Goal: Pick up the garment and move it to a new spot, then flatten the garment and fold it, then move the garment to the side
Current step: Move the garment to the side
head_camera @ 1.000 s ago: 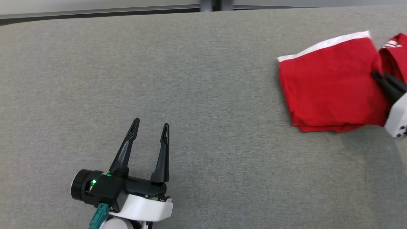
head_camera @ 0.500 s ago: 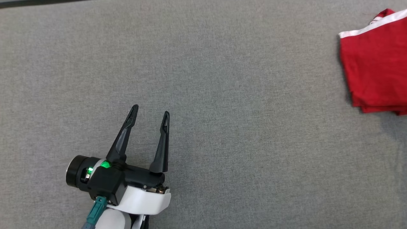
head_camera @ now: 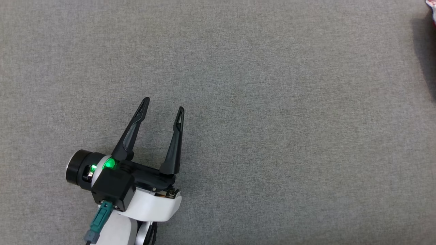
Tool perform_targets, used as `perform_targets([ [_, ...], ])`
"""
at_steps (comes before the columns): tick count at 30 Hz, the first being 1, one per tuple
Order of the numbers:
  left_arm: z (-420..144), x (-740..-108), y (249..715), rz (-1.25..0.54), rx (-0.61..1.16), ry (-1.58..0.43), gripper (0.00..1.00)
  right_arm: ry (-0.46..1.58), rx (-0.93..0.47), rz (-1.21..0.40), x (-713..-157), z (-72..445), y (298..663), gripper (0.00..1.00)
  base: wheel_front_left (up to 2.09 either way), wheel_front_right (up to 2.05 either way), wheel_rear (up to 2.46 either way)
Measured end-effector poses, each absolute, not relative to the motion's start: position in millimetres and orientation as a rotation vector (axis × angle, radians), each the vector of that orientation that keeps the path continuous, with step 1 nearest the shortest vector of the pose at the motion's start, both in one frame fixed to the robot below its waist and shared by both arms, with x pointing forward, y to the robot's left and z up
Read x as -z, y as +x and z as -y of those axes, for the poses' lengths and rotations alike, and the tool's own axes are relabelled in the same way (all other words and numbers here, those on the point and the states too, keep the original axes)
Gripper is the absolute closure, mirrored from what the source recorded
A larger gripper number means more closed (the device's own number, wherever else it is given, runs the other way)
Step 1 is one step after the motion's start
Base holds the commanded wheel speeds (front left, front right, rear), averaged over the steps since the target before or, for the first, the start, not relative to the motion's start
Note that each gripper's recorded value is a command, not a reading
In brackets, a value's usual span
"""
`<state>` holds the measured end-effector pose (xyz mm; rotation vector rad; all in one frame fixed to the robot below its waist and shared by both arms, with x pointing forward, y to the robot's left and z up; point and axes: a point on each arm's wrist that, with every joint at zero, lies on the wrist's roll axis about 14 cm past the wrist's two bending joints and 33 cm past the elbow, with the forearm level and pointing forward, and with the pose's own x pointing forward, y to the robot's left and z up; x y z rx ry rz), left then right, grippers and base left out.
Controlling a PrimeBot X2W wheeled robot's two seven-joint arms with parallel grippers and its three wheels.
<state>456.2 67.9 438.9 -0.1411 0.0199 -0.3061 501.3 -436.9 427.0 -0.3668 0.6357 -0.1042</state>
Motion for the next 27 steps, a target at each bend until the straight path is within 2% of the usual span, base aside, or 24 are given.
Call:
perform_targets([
  [10,-73.9,-430.1,457.7,-0.037,0.297,-0.122,0.0,-0.346,0.208,-0.643,-399.6,453.0,501.3,0.98,0.0,0.0,0.0],
  [11,-74.2,-430.2,457.5,-0.037,0.296,-0.12,0.0,-0.35,0.222,-0.638,-400.6,456.1,501.4,0.8,0.0,0.0,0.0],
  [12,-74.5,-430.4,457.1,-0.037,0.296,-0.118,0.0,-0.368,0.238,-0.619,-405.3,461.3,502.7,0.0,0.0,0.0,0.0],
  [15,-74.8,-432.9,456.2,-0.033,0.296,-0.116,0.0,-0.423,0.262,-0.553,-423.7,469.8,511.5,0.0,0.0,0.0,0.0],
  [19,-73.9,-441.0,453.6,-0.019,0.297,-0.12,0.0,-0.461,0.228,-0.511,-430.6,454.2,521.9,0.0,0.0,0.0,0.0],
  [27,-77.7,-466.9,439.9,0.02,0.263,-0.138,0.0,-0.342,0.014,-0.373,-430.1,347.0,538.0,0.0,0.0,0.0,0.0],
])
